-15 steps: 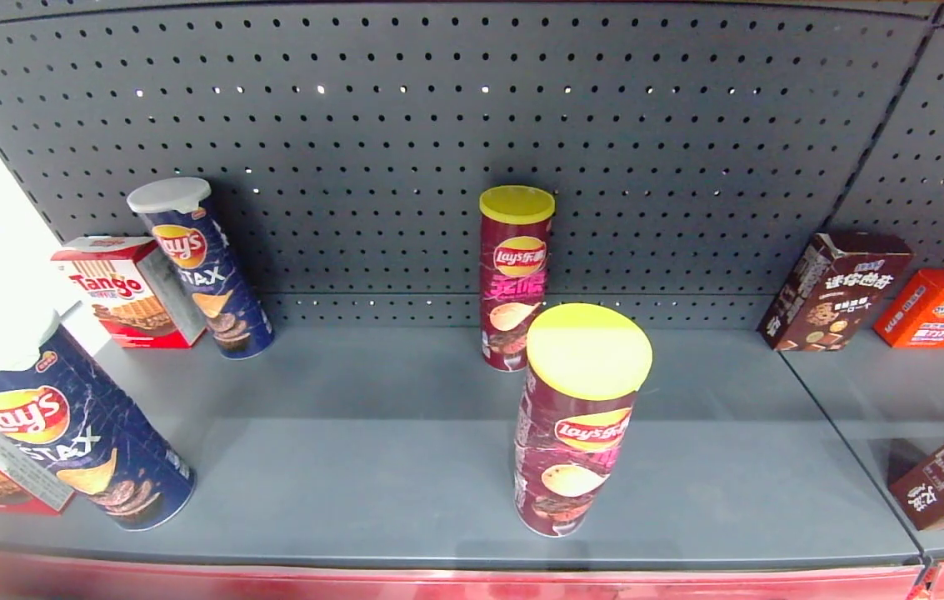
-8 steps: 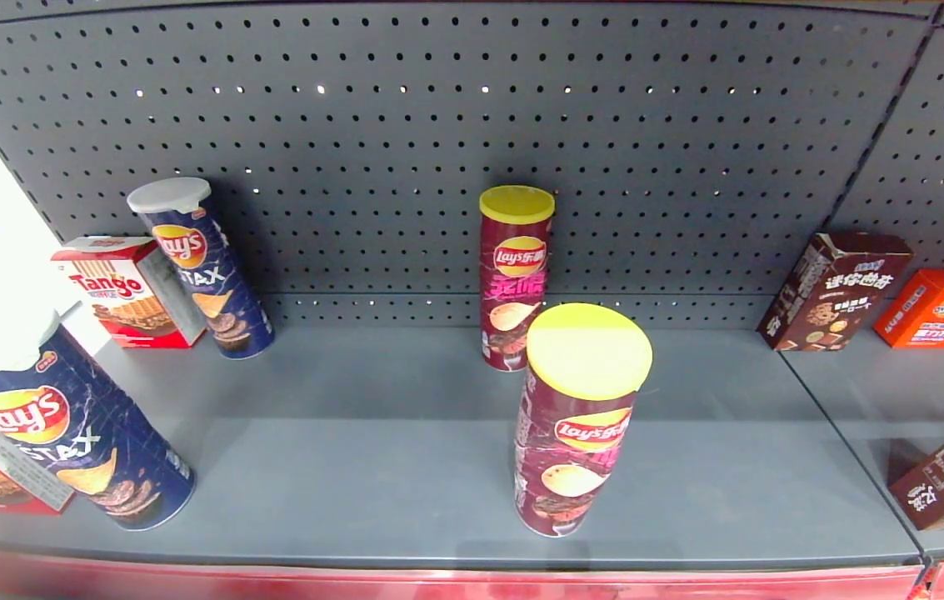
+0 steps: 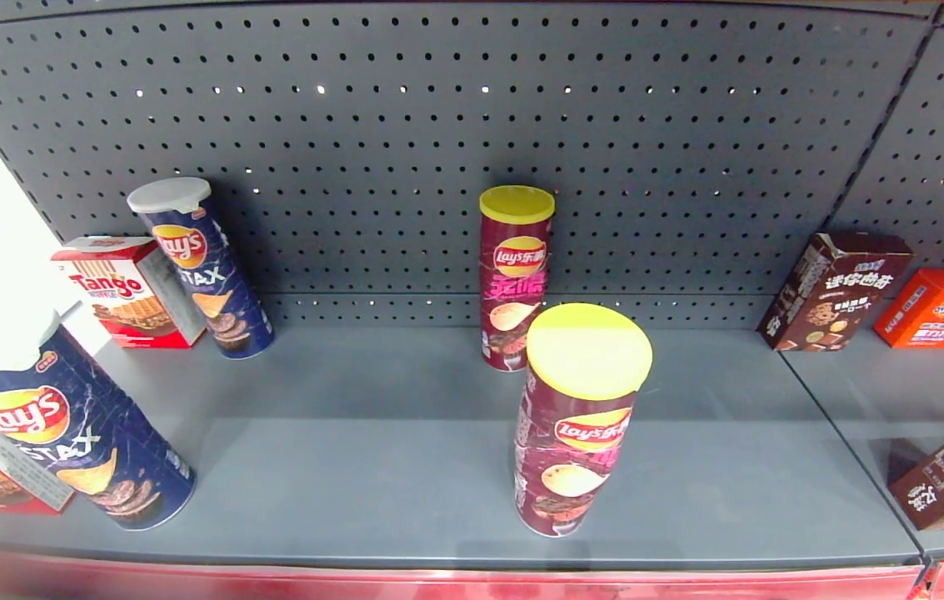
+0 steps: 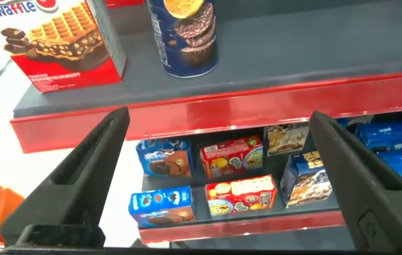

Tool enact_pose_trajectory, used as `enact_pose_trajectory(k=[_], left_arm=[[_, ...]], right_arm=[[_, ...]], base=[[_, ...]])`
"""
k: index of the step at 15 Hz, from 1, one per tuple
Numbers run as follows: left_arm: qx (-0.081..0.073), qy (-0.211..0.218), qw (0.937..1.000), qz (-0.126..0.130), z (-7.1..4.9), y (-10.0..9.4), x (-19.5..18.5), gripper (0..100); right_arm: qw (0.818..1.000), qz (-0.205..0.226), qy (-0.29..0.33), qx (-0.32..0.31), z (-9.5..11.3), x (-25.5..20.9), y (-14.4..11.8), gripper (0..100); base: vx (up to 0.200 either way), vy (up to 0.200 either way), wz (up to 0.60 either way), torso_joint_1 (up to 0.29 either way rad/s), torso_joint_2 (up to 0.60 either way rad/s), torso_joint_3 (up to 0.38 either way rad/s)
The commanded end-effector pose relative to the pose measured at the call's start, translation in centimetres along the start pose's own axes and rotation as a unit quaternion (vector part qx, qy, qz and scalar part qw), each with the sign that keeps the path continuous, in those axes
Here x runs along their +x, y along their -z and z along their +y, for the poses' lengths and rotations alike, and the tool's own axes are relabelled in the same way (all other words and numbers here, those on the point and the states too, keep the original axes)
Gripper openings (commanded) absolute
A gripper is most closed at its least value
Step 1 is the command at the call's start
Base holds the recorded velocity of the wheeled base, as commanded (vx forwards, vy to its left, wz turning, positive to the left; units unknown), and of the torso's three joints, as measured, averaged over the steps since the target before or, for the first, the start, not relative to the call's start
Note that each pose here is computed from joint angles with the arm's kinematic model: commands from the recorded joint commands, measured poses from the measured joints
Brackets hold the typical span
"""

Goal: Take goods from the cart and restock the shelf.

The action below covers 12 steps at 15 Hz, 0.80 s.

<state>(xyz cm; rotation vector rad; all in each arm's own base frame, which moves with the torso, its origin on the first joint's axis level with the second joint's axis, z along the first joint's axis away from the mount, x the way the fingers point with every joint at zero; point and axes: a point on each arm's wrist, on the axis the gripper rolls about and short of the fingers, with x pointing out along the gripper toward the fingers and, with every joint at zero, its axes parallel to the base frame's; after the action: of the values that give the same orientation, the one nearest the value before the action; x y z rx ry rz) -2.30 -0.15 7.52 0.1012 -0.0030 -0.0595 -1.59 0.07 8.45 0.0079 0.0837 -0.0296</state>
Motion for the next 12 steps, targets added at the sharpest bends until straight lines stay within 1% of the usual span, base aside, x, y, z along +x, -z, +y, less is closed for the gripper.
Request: enact_pose_trajectory(k=[1,2,3,4,5,6,8,10,12], left_arm=[[0.003,0.001,1.0,0.001,0.0,0.0,0.0,100],[0.004,0.002,1.0,0.0,0.0,0.0,0.0,100],[0.004,0.002,1.0,0.001,0.0,0.0,0.0,100],[0.002,0.002,1.0,0.001,0.0,0.0,0.0,100],[0.002,0.002,1.0,0.001,0.0,0.0,0.0,100],[0.002,0.002,1.0,0.001,0.0,0.0,0.0,100],[0.002,0.002,1.0,0.001,0.0,0.0,0.0,100],[0.002,0.003,1.0,0.0,0.0,0.0,0.0,100],[0.002,0.003,1.0,0.0,0.0,0.0,0.0,100]], right_arm=[[0.999,-0.014,0.002,0.047,0.0,3.4,-14.1,100],[0.996,-0.053,-0.015,0.067,0.2,4.7,-19.4,100],[0.995,-0.061,-0.036,0.064,0.3,5.6,-21.3,100],[0.995,-0.047,-0.08,0.048,0.9,7.7,-22.2,100],[0.993,-0.042,-0.111,0.017,1.6,8.8,-22.1,100],[0.988,-0.011,-0.152,-0.016,2.7,10.6,-21.1,100],[0.976,0.021,-0.213,-0.03,4.7,12.3,-20.1,100],[0.966,0.054,-0.25,-0.048,6.4,14.0,-19.3,100],[0.957,0.063,-0.274,-0.074,7.6,15.1,-18.8,100]], base=[[0.0,0.0,0.0,0.0,0.0,0.0],[0.0,0.0,0.0,0.0,0.0,0.0],[0.0,0.0,0.0,0.0,0.0,0.0],[0.0,0.0,0.0,0.0,0.0,0.0],[0.0,0.0,0.0,0.0,0.0,0.0],[0.0,0.0,0.0,0.0,0.0,0.0],[0.0,0.0,0.0,0.0,0.0,0.0],[0.0,0.0,0.0,0.0,0.0,0.0],[0.0,0.0,0.0,0.0,0.0,0.0]])
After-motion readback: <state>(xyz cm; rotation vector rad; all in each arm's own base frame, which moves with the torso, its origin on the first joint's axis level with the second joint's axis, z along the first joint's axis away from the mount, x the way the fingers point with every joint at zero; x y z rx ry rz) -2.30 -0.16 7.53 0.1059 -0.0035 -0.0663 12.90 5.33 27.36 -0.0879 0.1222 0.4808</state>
